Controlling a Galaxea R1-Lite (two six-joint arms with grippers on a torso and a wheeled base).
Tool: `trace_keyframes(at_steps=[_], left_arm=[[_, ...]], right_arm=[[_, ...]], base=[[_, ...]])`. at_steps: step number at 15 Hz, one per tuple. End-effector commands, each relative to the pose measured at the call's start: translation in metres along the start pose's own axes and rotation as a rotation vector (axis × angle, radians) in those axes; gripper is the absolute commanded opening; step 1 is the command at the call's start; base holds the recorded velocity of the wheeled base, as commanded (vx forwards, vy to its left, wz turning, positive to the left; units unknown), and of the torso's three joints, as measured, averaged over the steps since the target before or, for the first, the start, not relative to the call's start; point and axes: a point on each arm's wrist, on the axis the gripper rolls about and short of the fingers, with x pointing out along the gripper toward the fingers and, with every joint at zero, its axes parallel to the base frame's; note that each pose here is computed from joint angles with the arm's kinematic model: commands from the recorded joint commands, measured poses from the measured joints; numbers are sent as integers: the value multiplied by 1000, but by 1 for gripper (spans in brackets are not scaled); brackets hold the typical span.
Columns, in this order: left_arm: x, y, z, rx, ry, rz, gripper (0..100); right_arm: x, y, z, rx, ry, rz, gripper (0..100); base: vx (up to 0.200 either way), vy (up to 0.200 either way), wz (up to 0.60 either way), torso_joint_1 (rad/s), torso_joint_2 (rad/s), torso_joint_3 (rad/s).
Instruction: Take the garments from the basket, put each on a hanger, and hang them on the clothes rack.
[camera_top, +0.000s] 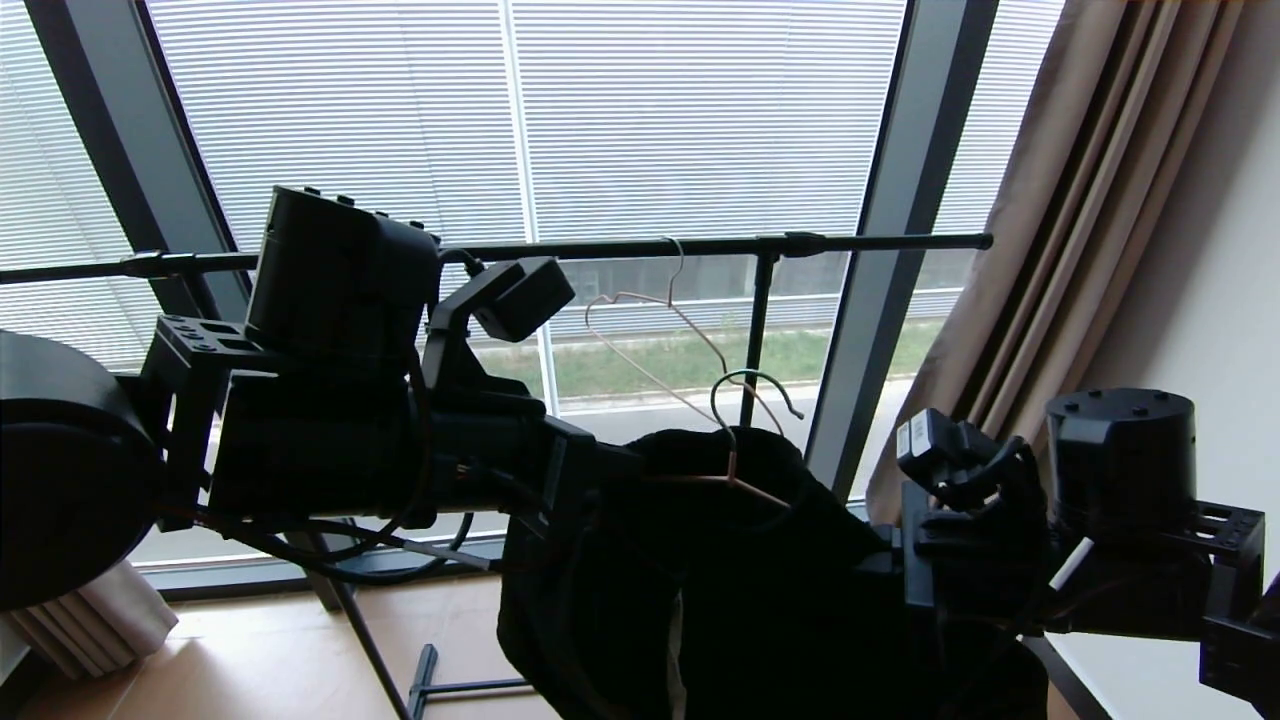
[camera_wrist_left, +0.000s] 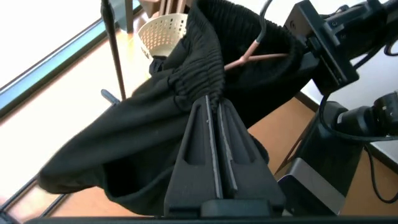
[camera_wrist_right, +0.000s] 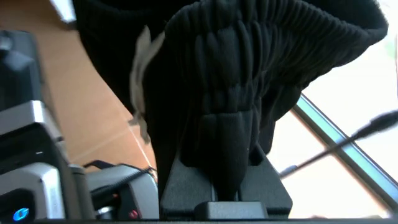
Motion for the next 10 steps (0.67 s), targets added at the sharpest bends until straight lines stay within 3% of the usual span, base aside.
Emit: trace_keyframes(at_steps=[1,3,6,10], left_arm=[[-1,1,-2,1,-3,2,0],[-3,1,-1,27,-20,8,0],[-7,1,-4,81,-23,14,0],[-8,0,-9,139,-48,9,0]], right_arm=[[-6,-2,-3,0,-18,3,0],[-6,-2,-3,-2,-52,18,0],[-7,-2,3,78,-137,43,0],[-4,-3,2,80,-183,71,0]], base=[[0,0,0,0,0,0],[0,0,0,0,0,0],[0,0,0,0,0,0],[0,0,0,0,0,0]])
